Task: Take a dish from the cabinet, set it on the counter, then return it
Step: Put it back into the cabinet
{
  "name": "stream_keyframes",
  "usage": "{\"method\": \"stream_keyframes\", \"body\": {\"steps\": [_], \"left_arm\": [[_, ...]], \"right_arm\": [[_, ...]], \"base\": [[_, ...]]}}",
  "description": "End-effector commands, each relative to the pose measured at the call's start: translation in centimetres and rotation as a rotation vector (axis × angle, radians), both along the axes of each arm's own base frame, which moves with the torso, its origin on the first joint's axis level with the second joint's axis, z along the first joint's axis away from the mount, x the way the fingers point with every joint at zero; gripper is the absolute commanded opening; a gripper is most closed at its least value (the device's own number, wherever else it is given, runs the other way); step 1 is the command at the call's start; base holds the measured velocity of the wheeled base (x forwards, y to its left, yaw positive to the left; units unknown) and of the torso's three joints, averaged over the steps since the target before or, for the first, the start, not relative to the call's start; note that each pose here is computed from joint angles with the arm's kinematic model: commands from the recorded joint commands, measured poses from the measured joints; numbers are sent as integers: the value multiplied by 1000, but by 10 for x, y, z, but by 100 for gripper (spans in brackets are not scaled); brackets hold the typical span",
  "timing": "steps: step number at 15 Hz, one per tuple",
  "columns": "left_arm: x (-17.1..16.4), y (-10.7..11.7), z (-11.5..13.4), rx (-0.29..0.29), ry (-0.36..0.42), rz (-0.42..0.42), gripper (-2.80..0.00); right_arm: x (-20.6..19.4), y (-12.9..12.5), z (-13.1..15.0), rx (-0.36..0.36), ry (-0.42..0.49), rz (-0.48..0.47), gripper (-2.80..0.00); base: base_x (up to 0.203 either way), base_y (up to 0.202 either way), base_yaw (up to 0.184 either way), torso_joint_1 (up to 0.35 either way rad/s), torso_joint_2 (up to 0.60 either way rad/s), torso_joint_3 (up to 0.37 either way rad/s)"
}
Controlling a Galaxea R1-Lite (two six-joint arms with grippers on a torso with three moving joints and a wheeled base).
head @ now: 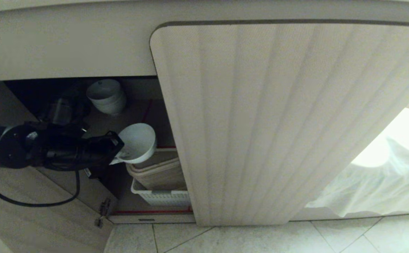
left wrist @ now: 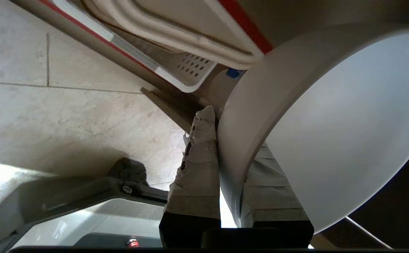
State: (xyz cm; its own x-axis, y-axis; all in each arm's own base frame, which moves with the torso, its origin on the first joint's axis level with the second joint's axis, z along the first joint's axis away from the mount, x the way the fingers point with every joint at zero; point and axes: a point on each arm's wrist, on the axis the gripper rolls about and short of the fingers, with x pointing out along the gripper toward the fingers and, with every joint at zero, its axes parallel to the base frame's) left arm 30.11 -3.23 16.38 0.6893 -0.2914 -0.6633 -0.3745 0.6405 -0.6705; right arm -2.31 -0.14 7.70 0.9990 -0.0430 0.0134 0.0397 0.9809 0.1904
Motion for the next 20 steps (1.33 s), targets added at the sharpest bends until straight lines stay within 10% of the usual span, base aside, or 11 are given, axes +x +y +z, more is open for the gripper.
{"method": "stream_keyframes", "body": {"steps": [1, 20], "left_arm": [[1, 0, 3, -6, -9, 2, -280], [16, -2, 1, 12, 76, 10, -280]], "right_arm": [[0, 0, 0, 1, 1, 0, -280], [0, 0, 0, 1, 0, 0, -280]], "base": [[0, 0, 0, 0, 0, 0], [0, 0, 0, 0, 0, 0]]}}
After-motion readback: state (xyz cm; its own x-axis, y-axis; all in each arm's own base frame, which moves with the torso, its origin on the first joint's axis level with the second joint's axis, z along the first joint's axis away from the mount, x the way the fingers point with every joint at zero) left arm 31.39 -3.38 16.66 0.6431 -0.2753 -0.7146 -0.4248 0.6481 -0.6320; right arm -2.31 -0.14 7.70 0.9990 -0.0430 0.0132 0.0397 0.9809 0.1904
